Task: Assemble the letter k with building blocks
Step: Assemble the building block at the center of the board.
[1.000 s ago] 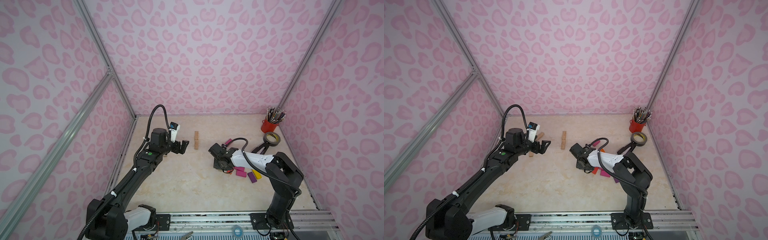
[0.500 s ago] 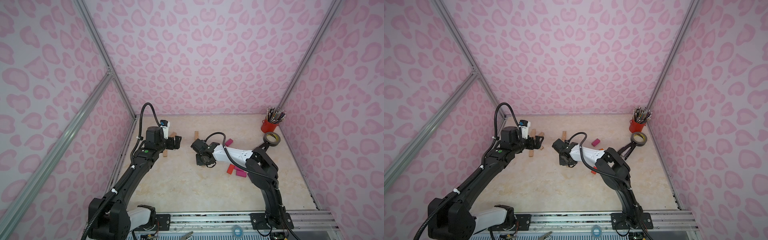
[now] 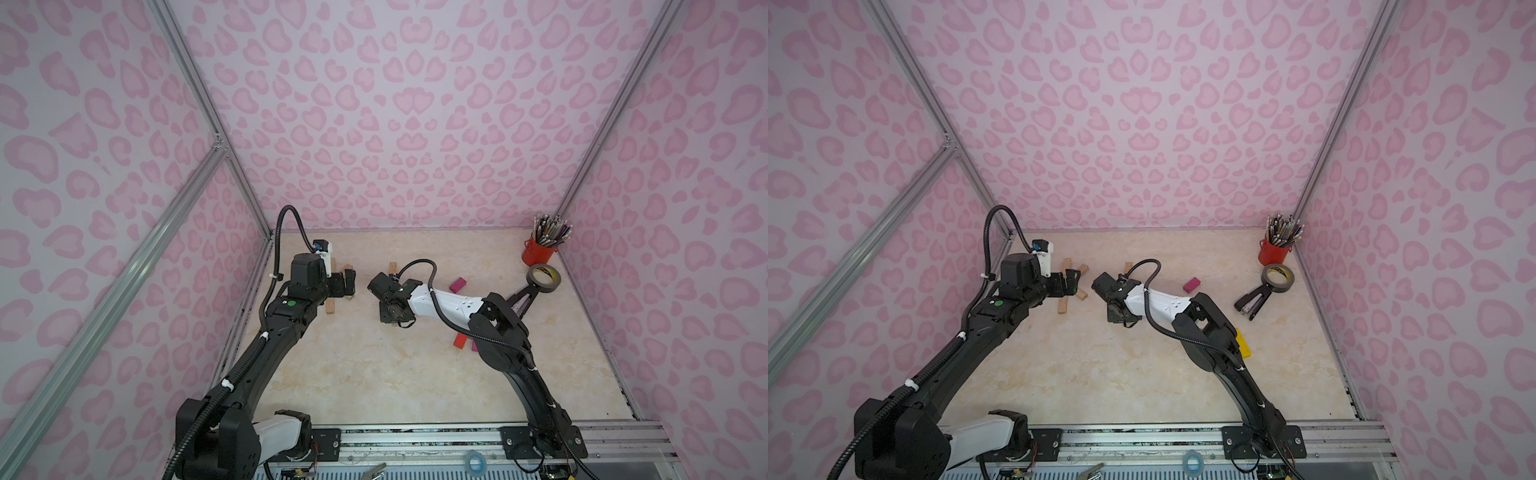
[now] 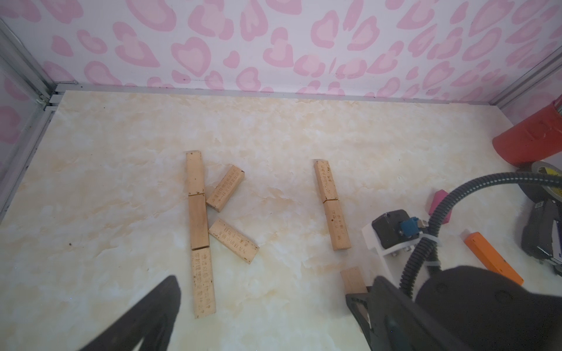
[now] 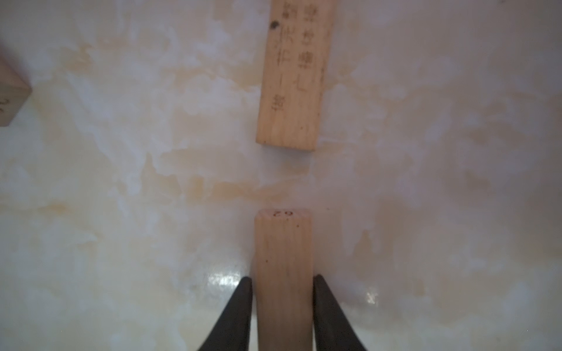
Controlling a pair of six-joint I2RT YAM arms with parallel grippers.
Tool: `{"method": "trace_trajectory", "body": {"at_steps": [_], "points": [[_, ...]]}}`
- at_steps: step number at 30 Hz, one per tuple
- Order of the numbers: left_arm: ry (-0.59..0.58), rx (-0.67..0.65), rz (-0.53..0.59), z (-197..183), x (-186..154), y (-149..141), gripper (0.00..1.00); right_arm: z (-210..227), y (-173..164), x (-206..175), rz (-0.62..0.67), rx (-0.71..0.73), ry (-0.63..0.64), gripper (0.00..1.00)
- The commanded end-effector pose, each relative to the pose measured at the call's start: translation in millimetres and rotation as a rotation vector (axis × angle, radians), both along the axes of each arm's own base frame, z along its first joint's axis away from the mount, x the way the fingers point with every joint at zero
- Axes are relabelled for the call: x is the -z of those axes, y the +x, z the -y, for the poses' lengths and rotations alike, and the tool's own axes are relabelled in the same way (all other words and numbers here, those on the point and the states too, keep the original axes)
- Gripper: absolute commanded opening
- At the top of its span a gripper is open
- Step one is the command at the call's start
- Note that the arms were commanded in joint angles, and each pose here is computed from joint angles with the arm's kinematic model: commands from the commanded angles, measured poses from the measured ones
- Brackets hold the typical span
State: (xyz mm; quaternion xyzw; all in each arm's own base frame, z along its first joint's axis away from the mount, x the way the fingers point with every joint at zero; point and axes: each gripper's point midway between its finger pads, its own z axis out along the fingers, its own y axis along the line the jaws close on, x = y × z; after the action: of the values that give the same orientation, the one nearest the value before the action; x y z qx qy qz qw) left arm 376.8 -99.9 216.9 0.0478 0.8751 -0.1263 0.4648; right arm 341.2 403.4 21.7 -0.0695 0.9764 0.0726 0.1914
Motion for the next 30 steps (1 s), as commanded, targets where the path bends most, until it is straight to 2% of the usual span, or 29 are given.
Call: {"method": "trace_trajectory", "body": {"at_steps": [1, 4, 6, 11, 15, 30], "points": [[0.000, -0.015, 0.014, -2.4, -4.3, 2.0, 0.99, 5.9, -7.8, 15.5, -0.059, 0.019, -0.024, 0.43], [-0.003, -0.014, 0.015, -1.9, -4.6, 1.9, 0.99, 3.3, -5.3, 10.8, -0.052, 0.020, -0.012, 0.48], [-0.006, -0.011, 0.014, -1.2, -4.4, 2.0, 0.99, 3.2, -4.4, 7.8, -0.051, 0.024, -0.005, 0.49], [-0.015, -0.002, 0.002, 1.3, -1.2, 2.6, 0.99, 4.0, -0.5, -0.1, -0.025, 0.037, -0.002, 0.37], [-0.016, -0.001, -0.004, 1.8, 0.5, 3.1, 0.99, 5.9, 2.3, 4.4, -0.030, 0.057, -0.004, 0.33], [-0.020, -0.001, -0.013, 1.8, 2.6, 4.0, 0.99, 3.3, 13.8, 11.3, -0.032, 0.090, 0.006, 0.30]]}}
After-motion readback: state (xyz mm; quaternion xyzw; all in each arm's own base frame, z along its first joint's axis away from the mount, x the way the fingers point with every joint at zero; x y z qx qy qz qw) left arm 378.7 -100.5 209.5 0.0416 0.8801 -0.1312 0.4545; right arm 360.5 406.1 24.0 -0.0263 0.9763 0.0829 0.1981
